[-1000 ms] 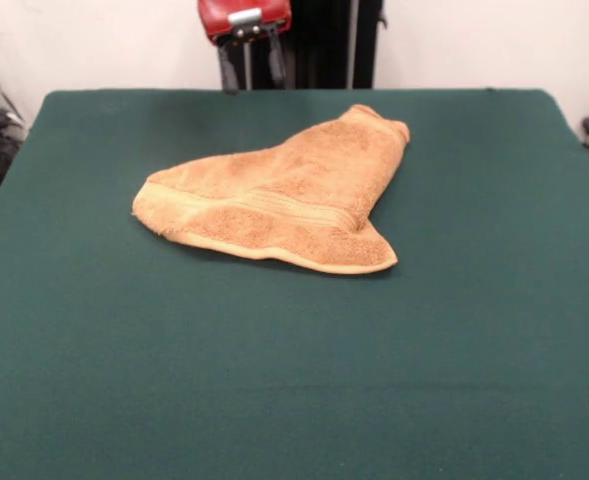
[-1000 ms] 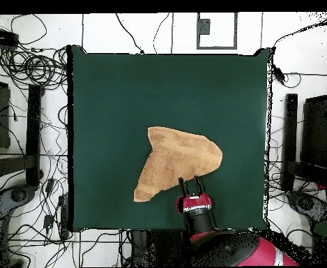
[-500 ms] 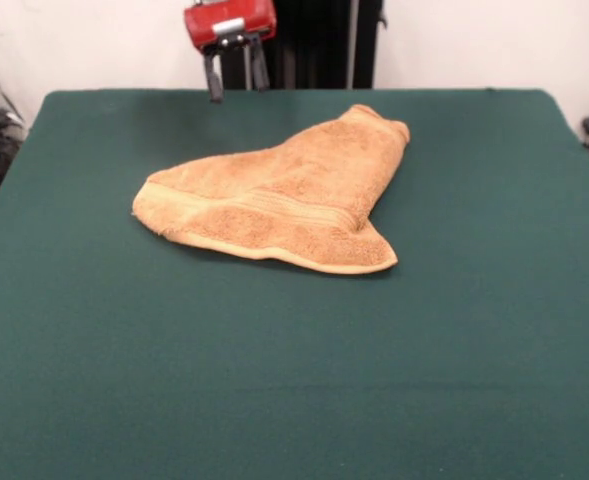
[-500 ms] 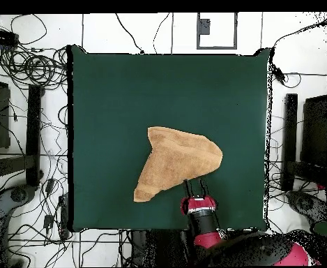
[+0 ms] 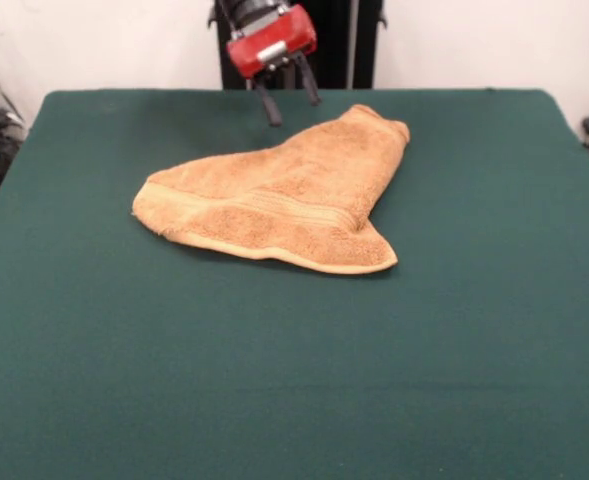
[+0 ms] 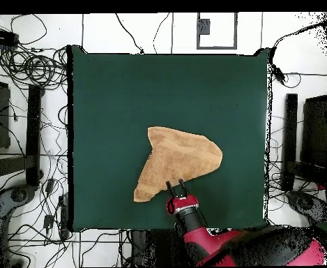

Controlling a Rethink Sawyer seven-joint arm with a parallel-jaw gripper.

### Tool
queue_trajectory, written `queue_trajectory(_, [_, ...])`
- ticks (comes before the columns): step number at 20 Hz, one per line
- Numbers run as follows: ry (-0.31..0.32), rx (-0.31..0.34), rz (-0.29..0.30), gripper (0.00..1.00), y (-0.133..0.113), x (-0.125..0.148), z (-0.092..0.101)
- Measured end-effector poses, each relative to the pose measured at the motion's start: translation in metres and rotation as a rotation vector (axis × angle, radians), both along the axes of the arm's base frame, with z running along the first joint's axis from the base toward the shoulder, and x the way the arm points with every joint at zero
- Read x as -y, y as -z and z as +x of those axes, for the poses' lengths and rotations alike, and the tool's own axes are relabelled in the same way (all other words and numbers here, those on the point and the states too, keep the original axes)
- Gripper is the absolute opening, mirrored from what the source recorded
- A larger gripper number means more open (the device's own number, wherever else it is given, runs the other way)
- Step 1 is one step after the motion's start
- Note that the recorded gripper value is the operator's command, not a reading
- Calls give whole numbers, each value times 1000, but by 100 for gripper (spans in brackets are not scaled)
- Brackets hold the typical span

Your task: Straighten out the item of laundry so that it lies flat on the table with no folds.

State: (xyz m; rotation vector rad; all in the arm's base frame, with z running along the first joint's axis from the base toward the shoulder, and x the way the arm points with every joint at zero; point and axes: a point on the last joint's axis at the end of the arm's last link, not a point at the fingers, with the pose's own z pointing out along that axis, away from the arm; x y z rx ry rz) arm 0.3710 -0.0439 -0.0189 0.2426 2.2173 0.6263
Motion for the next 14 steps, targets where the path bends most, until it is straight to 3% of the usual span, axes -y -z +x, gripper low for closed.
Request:
queue_trajectory(6, [16,-36,120,100,14,-30,-1])
queue_trajectory(14, [18,-11,163,100,13,-48,13])
